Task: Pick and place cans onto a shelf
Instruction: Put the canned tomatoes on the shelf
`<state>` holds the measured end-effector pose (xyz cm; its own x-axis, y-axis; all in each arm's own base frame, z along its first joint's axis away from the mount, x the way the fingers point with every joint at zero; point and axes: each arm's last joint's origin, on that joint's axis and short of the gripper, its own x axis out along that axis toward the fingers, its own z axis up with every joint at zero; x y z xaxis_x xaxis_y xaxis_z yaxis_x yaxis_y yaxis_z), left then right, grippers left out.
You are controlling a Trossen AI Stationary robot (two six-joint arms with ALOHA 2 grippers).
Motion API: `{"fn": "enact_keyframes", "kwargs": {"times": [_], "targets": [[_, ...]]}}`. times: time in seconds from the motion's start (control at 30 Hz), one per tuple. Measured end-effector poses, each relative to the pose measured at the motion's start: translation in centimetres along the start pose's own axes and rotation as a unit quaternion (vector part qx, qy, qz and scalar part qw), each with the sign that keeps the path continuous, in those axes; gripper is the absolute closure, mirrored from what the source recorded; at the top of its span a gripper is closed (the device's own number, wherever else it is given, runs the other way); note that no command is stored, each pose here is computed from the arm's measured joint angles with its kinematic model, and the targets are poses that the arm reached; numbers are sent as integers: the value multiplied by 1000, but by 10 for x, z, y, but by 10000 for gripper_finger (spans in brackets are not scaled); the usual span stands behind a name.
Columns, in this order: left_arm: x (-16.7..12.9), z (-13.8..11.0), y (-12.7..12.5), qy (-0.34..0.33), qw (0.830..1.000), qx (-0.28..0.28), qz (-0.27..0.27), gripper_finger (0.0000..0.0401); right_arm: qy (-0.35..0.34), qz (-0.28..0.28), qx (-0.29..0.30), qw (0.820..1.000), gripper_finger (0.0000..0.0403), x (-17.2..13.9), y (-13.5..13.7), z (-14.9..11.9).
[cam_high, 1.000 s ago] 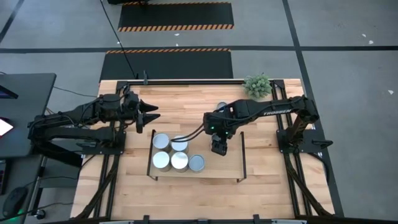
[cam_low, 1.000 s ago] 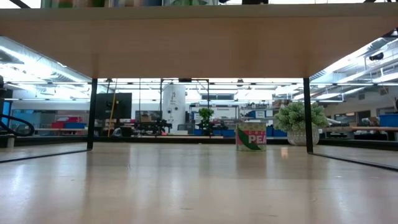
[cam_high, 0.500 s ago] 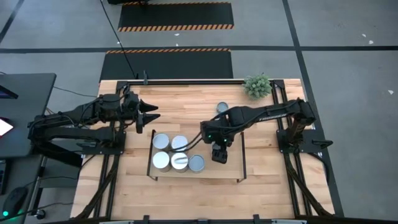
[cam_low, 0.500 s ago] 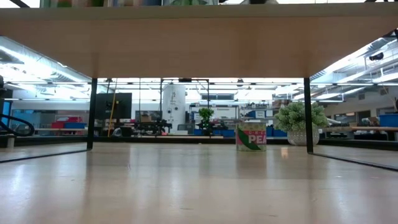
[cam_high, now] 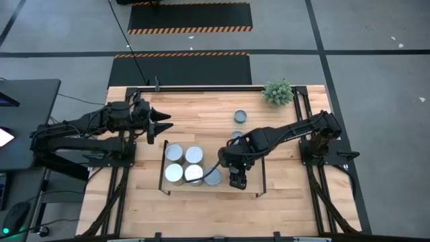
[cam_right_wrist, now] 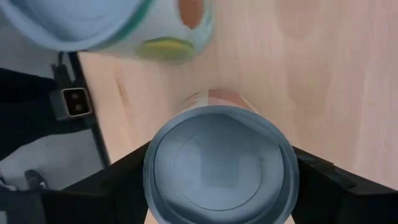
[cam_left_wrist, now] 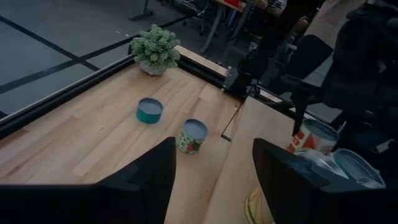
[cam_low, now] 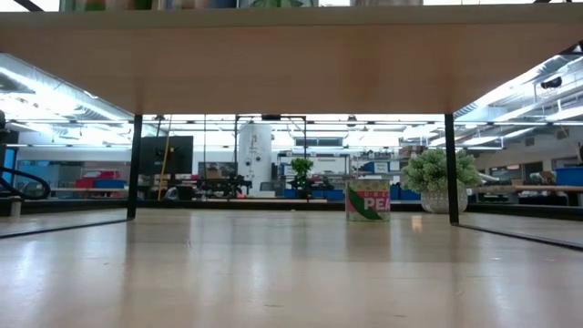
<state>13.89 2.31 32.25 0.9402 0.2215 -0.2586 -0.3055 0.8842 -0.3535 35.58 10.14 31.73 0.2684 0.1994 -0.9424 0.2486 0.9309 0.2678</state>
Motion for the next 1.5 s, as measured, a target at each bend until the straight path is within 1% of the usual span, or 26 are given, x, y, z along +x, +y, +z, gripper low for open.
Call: {"fn": "enact_keyframes", "kwargs": {"times": [0.1,0.2,0.33,0.43,0.63,1.0,1.1,1.33,1.5], "targets": [[0,0,0,0,1000,0,0,181,-10,7,-10,1000,103,1,9,-3],[0,0,0,0,1000,0,0,181,-23,-2,-22,999,103,2,16,-7],[0,0,0,0,1000,0,0,182,-31,-13,-40,999,103,3,20,-9],[0,0,0,0,1000,2,0,181,-41,-10,-53,998,103,4,21,-8],[0,0,0,1,1000,8,-3,182,-34,-9,-88,996,103,8,22,-10],[0,0,0,1,1000,9,-3,181,-21,4,-107,994,102,9,25,-13],[0,0,0,1,1000,9,-3,181,-20,5,-107,994,93,9,25,-13],[0,0,0,2,1000,9,-3,181,-18,7,-104,994,49,9,25,-13],[0,0,0,1,1000,13,-3,181,-19,8,-97,995,42,9,25,-13]]}}
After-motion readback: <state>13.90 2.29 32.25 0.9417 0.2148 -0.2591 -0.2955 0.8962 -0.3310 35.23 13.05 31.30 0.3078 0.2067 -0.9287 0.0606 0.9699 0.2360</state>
